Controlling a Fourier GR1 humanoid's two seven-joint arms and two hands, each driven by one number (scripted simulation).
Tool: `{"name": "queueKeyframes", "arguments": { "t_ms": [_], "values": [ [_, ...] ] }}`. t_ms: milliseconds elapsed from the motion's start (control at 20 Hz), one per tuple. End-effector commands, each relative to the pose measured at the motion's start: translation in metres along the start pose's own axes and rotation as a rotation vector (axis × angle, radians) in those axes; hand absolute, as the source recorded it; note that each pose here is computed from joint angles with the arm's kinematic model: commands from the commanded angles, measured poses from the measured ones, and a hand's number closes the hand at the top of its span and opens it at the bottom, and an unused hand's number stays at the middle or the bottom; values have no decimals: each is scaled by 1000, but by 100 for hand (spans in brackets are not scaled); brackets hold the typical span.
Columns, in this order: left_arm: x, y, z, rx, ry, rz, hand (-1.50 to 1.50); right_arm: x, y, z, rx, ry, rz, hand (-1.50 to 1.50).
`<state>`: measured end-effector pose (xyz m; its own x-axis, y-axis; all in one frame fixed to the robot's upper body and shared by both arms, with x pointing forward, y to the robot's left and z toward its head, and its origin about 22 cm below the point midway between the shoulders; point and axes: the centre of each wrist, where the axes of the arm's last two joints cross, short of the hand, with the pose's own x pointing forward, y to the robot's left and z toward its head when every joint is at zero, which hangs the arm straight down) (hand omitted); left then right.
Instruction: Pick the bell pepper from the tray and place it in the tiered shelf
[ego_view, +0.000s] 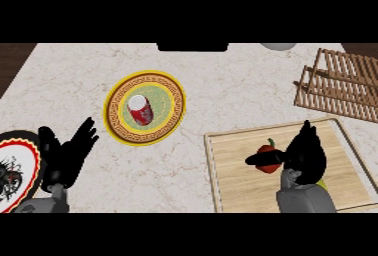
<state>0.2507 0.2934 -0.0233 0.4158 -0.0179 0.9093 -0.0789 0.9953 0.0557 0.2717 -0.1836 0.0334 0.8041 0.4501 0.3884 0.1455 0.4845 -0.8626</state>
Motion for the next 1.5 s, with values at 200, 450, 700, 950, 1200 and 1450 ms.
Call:
{"name": "queueKeyframes", "arguments": {
  "t_ms": [200,450,700,950,1200,1450],
  "values": [
    [0,-1,-12,2,28,5,0,6,33,-6,148,32,120,150],
    [-10,-14,4,-10,30,19,0,8,37,10,113,-31,64,150],
    [-13,6,-7,12,48,-2,0,47,24,40,12,-143,51,150],
    [-15,6,3,10,31,13,0,3,-23,15,234,-602,49,150],
    [-7,6,1,38,44,26,0,-21,-85,5,274,-917,39,150],
    [-8,0,3,21,30,13,0,-37,-179,19,90,-964,-45,150]
  ]
}}
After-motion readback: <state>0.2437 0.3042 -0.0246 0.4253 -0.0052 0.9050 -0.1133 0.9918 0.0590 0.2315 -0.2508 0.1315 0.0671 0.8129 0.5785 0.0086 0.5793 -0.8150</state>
